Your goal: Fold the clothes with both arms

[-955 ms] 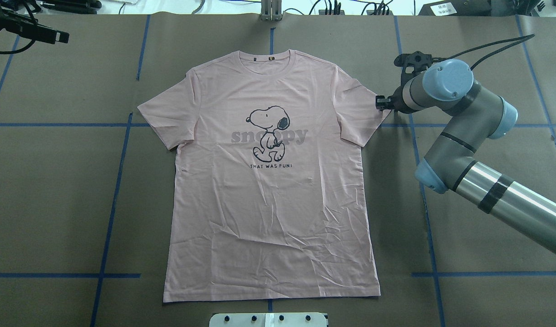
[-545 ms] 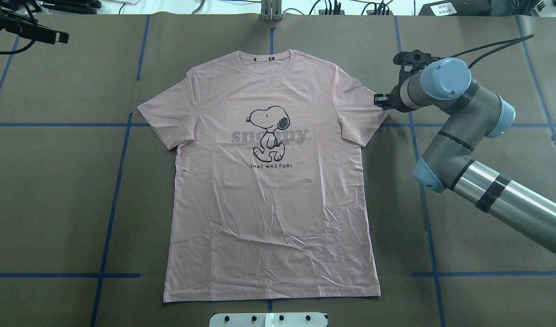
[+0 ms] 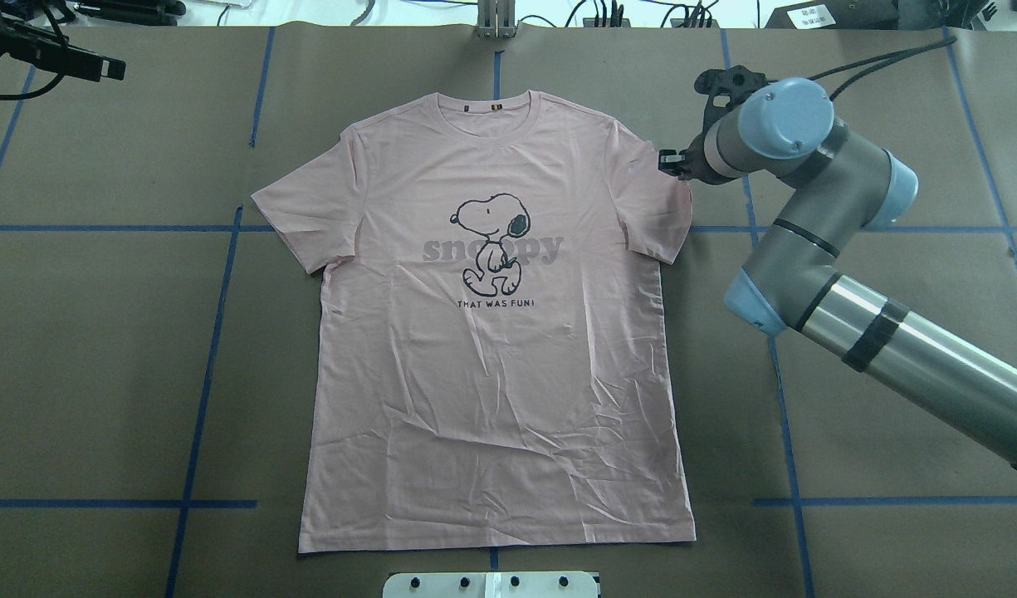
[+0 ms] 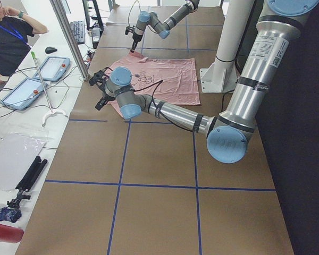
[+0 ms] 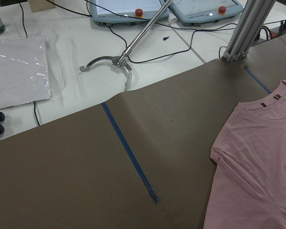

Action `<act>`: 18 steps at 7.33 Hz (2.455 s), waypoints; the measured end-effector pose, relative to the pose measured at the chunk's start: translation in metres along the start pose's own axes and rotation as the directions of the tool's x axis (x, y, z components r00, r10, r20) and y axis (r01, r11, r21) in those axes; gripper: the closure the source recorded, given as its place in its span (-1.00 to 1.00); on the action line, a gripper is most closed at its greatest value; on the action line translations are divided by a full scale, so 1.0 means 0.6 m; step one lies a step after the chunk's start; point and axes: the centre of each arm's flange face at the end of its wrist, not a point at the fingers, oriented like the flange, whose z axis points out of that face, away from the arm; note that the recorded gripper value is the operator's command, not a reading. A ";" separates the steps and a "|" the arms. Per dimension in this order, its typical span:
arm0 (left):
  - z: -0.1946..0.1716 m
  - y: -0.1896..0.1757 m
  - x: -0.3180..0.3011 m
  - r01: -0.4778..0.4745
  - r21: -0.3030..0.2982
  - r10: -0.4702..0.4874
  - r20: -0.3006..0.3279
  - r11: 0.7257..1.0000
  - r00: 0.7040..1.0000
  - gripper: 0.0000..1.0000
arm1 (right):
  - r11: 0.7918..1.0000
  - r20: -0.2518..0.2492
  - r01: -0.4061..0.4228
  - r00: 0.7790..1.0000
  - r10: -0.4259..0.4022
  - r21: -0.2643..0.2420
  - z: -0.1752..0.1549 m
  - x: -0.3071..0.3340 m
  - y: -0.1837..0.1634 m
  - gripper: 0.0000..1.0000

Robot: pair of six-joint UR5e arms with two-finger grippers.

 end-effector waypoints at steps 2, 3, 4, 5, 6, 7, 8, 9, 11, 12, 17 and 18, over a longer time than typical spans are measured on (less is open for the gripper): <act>0.000 0.001 -0.001 0.001 -0.001 -0.001 0.000 1.000 1.000 -1.00 | 0.998 -0.080 -0.043 0.996 0.046 0.036 -0.042 -0.152 -0.006 1.00; 0.001 0.001 -0.001 0.001 -0.001 -0.001 0.001 1.000 1.000 -1.00 | 0.996 -0.100 -0.057 0.993 0.063 0.066 -0.043 -0.207 0.014 1.00; 0.001 0.002 -0.003 0.002 -0.002 -0.002 0.003 1.000 1.000 -1.00 | 0.993 -0.118 -0.065 0.990 0.076 0.095 -0.032 -0.247 0.036 1.00; 0.002 0.003 -0.003 0.004 -0.004 -0.004 0.003 1.000 1.000 -1.00 | 0.992 -0.134 -0.065 0.988 0.079 0.112 -0.018 -0.270 0.054 1.00; 0.002 0.003 -0.004 0.005 -0.005 -0.005 0.003 1.000 1.000 -1.00 | 0.991 -0.142 -0.057 0.987 0.074 0.119 -0.009 -0.283 0.069 0.13; 0.003 0.004 -0.004 0.005 -0.006 -0.005 0.004 1.000 1.000 -1.00 | 0.991 -0.146 -0.048 0.987 0.066 0.121 -0.005 -0.291 0.080 -0.99; 0.003 0.004 -0.004 0.006 -0.007 -0.006 0.004 1.000 1.000 -1.00 | 0.992 -0.146 -0.036 0.988 0.054 0.123 -0.005 -0.297 0.084 -1.00; 0.003 0.003 -0.004 0.006 -0.006 -0.006 0.003 1.000 1.000 -1.00 | 0.992 -0.141 -0.018 0.989 0.035 0.124 -0.016 -0.309 0.074 -1.00; 0.015 -0.002 0.007 0.027 -0.015 -0.027 -0.004 1.000 1.000 -1.00 | 0.998 -0.109 0.027 0.994 -0.022 0.050 -0.064 -0.314 -0.002 -1.00; 0.030 -0.007 0.020 0.090 -0.021 -0.090 -0.003 0.996 0.996 -1.00 | 0.998 -0.082 0.064 0.995 -0.064 -0.005 -0.089 -0.280 -0.065 -1.00; 0.236 0.054 0.117 0.274 0.019 -0.273 0.180 0.962 0.945 -0.77 | 0.960 0.059 0.253 0.967 -0.248 -0.115 -0.166 0.070 -0.236 -1.00; 0.267 0.082 0.135 0.295 0.008 -0.290 0.194 0.956 0.937 -0.66 | 0.959 0.065 0.262 0.964 -0.256 -0.110 -0.167 0.096 -0.231 -1.00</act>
